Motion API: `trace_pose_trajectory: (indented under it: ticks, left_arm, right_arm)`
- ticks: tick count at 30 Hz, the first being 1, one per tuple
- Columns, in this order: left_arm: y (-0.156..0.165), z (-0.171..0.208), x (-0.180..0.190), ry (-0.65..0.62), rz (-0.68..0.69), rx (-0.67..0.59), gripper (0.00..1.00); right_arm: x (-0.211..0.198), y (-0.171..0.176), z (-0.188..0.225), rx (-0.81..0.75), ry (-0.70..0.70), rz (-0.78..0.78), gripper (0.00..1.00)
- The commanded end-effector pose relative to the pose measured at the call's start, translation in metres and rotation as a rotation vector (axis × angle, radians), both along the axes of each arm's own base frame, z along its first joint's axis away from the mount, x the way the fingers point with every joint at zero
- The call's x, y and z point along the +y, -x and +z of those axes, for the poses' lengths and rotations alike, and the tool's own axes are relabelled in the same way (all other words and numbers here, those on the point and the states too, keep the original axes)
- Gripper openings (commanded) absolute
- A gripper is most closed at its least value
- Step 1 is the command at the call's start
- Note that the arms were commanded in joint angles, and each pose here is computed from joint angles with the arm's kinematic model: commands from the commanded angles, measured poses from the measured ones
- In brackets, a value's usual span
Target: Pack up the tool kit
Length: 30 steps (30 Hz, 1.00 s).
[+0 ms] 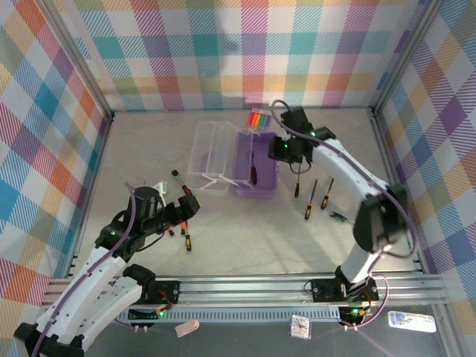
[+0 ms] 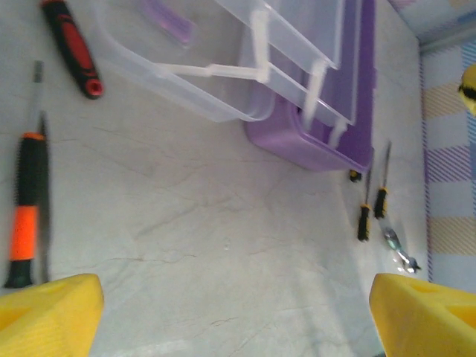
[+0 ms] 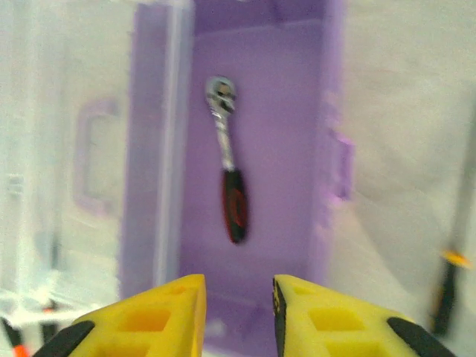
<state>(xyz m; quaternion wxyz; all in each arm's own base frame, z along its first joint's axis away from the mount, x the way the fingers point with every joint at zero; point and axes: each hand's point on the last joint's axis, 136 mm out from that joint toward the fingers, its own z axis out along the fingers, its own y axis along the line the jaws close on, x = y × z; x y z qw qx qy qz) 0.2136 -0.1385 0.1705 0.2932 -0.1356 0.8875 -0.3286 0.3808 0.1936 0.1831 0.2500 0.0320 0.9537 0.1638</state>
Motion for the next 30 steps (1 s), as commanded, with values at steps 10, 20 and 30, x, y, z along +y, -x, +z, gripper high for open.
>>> trace_pose_trajectory:
  ticks: [10, 20, 30]
  left_arm:
    - [-0.003, 0.008, -0.110, 0.053, -0.324, -0.095, 0.92]
    - [0.003, -0.007, -0.132, -0.036, -0.370, -0.053, 0.92]
    - [0.003, 0.007, -0.125, -0.109, -0.381, -0.044, 0.93]
  right_arm:
    - [-0.193, 0.107, -0.100, 0.204, -0.028, -0.594, 0.66]
    - [-0.252, 0.176, -0.127, 0.188, -0.014, -1.041, 0.84]
    - [-0.265, 0.168, -0.136, 0.245, -0.007, -1.155, 0.88]
